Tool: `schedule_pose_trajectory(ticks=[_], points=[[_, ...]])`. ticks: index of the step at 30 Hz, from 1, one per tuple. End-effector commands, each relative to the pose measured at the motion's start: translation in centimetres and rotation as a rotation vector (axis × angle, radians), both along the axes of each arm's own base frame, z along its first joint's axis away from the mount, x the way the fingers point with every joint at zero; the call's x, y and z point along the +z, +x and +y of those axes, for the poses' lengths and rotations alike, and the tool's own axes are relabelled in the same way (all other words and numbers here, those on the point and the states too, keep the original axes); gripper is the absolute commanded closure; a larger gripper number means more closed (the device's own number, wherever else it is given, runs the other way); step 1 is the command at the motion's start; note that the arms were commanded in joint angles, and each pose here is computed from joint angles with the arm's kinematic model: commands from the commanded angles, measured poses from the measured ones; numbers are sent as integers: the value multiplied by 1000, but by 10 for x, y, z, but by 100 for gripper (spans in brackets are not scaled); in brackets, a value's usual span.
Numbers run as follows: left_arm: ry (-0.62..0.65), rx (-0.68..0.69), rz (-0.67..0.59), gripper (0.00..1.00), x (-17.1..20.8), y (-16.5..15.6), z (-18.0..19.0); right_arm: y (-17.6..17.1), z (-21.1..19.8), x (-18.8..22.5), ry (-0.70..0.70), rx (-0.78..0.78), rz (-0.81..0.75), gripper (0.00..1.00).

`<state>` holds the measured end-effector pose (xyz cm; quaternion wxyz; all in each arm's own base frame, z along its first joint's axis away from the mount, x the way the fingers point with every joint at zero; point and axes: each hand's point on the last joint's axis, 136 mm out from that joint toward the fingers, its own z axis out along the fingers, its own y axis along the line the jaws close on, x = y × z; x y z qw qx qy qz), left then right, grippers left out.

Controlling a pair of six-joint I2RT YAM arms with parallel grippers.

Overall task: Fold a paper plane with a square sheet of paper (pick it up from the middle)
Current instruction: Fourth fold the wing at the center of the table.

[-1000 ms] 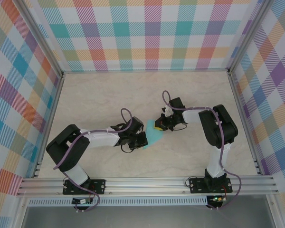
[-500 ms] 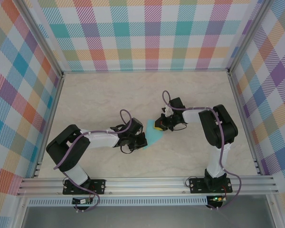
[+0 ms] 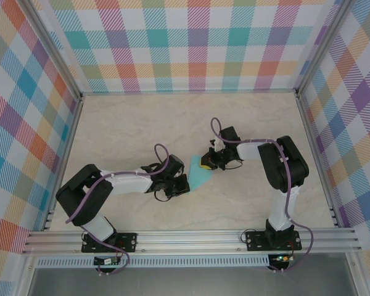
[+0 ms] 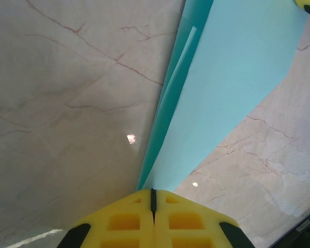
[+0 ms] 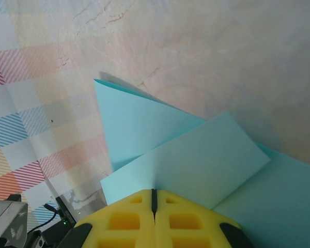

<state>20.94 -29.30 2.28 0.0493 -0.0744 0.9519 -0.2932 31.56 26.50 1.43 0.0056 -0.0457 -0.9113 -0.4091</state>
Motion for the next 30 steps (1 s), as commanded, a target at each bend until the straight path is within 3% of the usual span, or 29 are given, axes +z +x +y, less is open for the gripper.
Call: schedule_pose_trajectory(ticks=[1, 21, 26, 30], points=[[50, -14, 71, 95, -16, -20, 9, -25, -23, -47, -162, -31, 125, 100], [180, -26, 175, 98, -39, -54, 43, -27, -27, -52, -188, -36, 142, 100], [160, -38, 141, 98, -18, -57, 47, -29, -29, -55, -199, -31, 142, 100], [67, -54, 6, 98, 19, -30, 22, -29, -29, -54, -196, -31, 140, 100]])
